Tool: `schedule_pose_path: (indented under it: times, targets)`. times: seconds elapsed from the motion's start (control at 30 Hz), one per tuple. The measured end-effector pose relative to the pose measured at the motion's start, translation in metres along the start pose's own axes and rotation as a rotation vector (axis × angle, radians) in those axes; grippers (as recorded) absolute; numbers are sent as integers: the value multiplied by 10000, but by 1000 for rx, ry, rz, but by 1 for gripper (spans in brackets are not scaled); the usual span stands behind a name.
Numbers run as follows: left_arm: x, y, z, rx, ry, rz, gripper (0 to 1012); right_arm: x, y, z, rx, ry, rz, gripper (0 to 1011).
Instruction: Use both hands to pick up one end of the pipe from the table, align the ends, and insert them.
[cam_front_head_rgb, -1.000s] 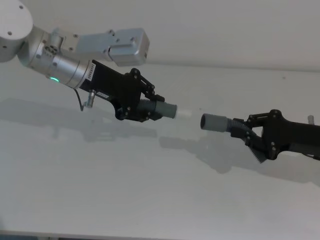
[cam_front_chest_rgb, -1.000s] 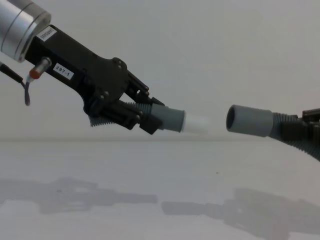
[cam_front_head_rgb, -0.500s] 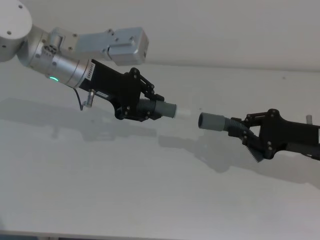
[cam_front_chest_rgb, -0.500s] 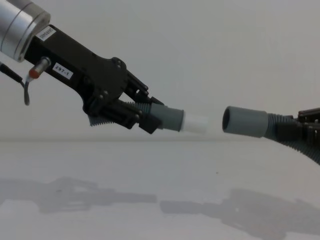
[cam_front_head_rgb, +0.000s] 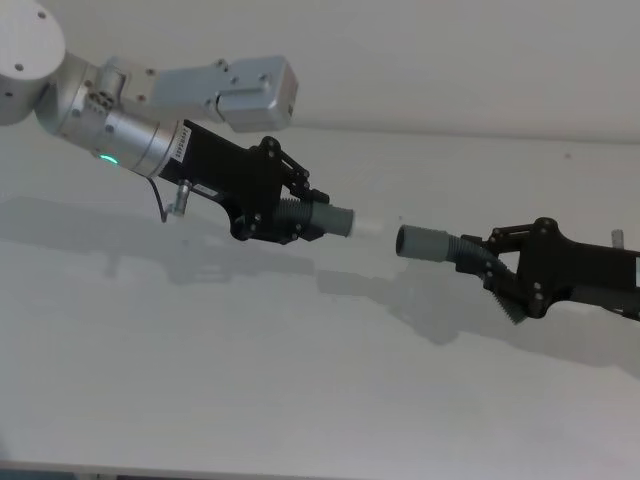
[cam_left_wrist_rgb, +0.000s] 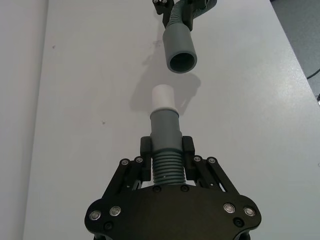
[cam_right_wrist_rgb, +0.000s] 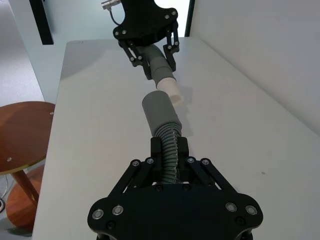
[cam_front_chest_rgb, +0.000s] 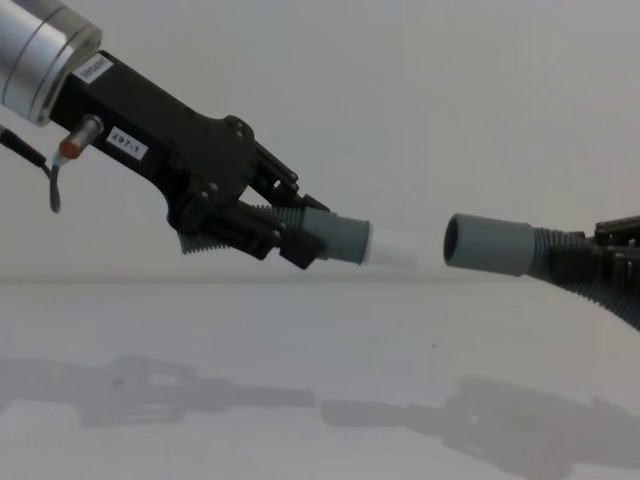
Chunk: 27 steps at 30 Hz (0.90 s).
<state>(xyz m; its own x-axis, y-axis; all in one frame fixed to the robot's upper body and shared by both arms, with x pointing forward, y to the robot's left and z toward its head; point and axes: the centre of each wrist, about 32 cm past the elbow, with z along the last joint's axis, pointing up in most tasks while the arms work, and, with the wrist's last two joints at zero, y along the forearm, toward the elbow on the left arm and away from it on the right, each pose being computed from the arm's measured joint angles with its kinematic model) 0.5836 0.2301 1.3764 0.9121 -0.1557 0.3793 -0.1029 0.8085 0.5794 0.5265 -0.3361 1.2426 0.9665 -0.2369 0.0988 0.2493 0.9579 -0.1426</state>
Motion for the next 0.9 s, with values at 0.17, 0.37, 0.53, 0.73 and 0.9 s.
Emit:
schedule_pose_path:
  times: [0.17, 0.37, 0.53, 0.73, 0.9]
  targets:
    - [-32, -24, 7, -5, 5, 0, 348, 14, -17, 3, -7, 6, -3, 175]
    - [-60, -37, 22, -9, 9, -3, 348, 27, -35, 1, -17, 15, -5, 175]
    - [-77, -40, 40, -11, 9, -9, 348, 38, -44, 2, -25, 19, -7, 175]
    - [-91, -26, 68, -12, 5, -15, 348, 49, -52, 5, -36, 22, -8, 175]
    - [-88, -11, 92, -16, 0, -20, 348, 58, -52, -1, -53, 22, -8, 175]
